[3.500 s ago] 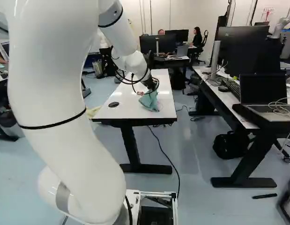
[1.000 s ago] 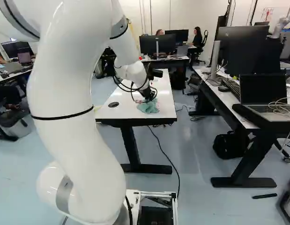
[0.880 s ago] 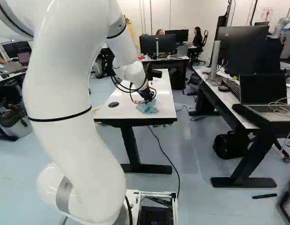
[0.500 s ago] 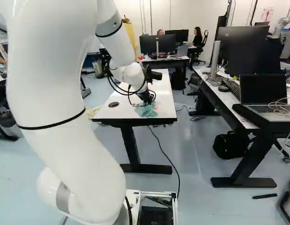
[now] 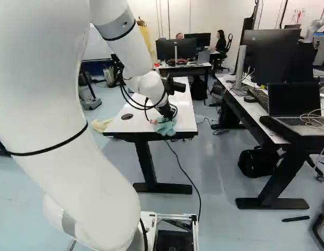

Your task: Clean the table with the green towel

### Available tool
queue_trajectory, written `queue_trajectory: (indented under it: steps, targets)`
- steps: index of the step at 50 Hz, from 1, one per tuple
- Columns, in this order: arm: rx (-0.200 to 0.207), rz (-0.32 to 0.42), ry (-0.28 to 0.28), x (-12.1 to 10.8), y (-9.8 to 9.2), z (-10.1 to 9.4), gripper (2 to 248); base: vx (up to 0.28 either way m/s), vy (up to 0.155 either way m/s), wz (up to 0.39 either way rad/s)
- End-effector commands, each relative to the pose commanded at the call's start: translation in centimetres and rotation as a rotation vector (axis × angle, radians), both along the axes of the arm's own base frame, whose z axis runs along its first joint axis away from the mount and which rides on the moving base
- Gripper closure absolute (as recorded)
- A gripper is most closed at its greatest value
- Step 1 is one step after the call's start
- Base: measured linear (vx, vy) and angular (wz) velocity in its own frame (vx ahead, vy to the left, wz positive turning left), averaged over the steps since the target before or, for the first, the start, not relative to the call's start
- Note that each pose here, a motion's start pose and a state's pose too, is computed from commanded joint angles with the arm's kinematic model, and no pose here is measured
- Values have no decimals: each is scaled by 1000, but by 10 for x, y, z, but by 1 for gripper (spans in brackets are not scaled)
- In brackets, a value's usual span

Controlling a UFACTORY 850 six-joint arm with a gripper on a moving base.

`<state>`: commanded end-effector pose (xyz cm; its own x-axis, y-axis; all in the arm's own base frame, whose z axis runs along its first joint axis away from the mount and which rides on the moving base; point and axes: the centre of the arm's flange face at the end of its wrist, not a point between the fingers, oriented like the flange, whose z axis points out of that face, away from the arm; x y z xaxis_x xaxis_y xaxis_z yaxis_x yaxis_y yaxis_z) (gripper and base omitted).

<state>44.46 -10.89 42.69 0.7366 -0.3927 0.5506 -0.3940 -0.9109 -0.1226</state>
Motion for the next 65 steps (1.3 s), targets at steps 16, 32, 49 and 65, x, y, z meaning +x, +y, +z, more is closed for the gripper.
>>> queue_trajectory:
  steps: [16, 32, 49, 65]
  targets:
    - [0, -59, -1, -4, -27, 0, 212, 0, 0, 0]
    - [-1, -113, -3, -2, -55, 0, 212, 0, 0, 0]
    - [-3, -121, -10, 22, -67, 0, 212, 0, 0, 0]
    - [-6, -91, -20, 53, -62, -1, 212, 0, 0, 0]
